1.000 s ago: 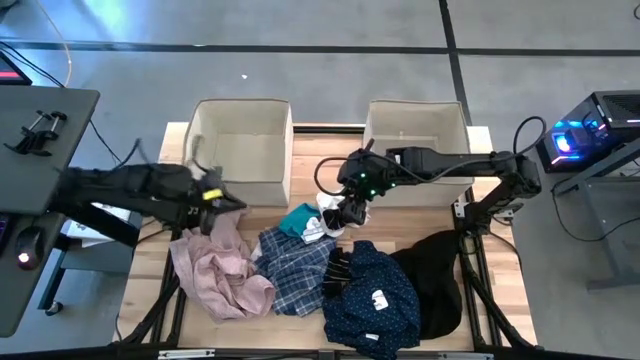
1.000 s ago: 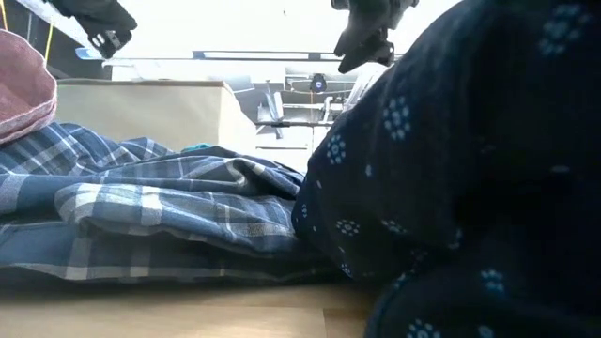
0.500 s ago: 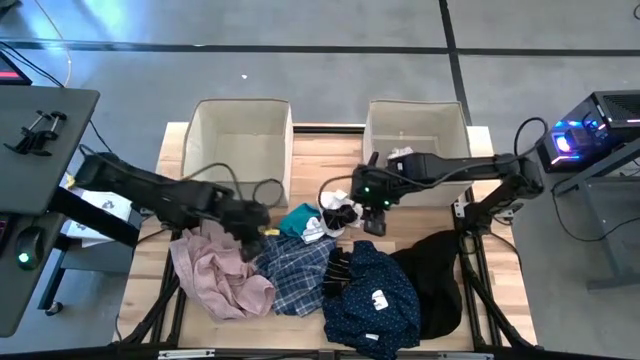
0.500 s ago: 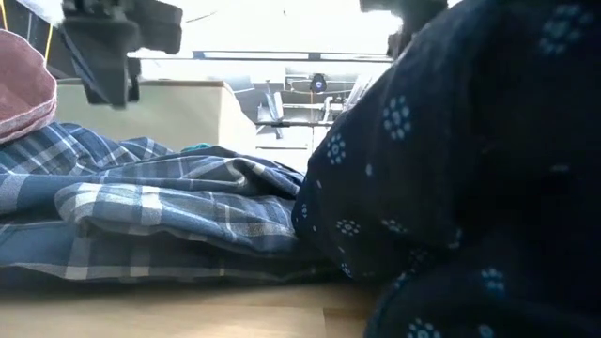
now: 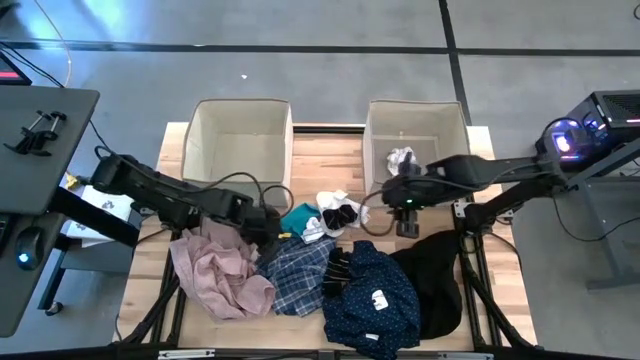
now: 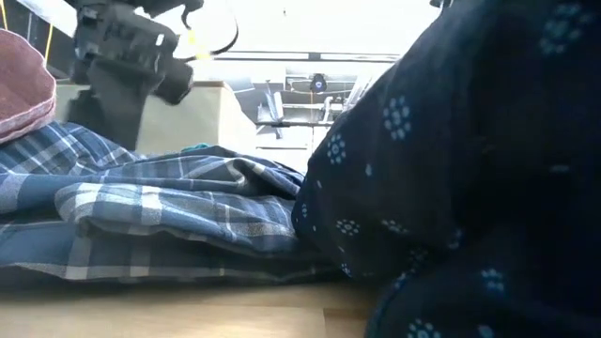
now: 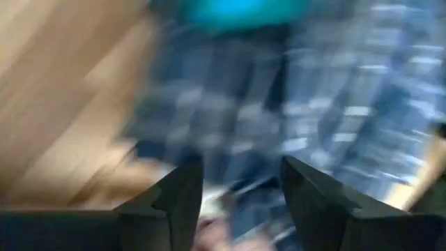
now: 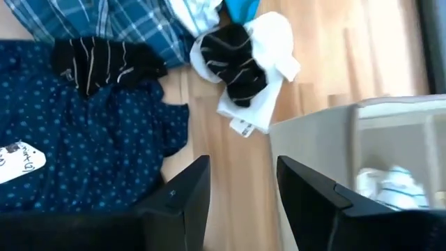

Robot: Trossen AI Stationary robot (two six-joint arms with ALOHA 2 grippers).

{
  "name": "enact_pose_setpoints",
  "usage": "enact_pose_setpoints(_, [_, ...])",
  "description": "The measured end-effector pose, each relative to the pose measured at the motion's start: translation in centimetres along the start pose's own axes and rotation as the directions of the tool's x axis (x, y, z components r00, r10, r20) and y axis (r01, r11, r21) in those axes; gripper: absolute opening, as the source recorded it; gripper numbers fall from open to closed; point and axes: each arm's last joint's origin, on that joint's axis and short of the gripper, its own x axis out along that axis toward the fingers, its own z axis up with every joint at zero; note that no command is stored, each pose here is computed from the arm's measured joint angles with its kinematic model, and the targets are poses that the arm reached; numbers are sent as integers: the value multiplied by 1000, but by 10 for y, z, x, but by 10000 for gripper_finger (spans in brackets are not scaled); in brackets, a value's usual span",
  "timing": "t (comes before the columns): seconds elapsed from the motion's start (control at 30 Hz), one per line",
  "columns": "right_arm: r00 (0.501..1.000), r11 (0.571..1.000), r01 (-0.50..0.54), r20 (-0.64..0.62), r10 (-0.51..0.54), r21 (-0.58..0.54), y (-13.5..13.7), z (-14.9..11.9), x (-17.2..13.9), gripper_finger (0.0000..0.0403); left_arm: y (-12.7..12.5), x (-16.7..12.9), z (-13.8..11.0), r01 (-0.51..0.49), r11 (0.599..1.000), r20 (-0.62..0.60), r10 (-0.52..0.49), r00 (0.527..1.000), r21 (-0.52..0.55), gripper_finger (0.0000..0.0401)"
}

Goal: Sort clothes
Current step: Put the dull blue striped cloth into the left laundry organizer

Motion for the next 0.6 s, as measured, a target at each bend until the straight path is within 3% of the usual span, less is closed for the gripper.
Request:
enact_pose_setpoints(0.13, [998, 999, 32, 62, -33, 6, -4, -7, -16, 153, 6, 1, -1, -78, 991, 33, 82, 996, -112, 199])
enact_pose_setpoints(0.37, [990, 993, 66, 118, -78, 101, -10, -14, -29, 153, 20, 23, 2, -9, 973, 84, 29, 996, -230, 187])
enact_pose_setpoints(0.5, [990, 988, 59, 122, -77, 145, -10, -15, -30, 153, 22, 28, 3, 21, 976, 114, 4, 993, -215, 132])
enact_pose_setpoints(0.6, [988, 985, 56, 132, -78, 165, -10, -13, -30, 153, 18, 28, 5, 67, 986, 142, -45, 989, -154, 54])
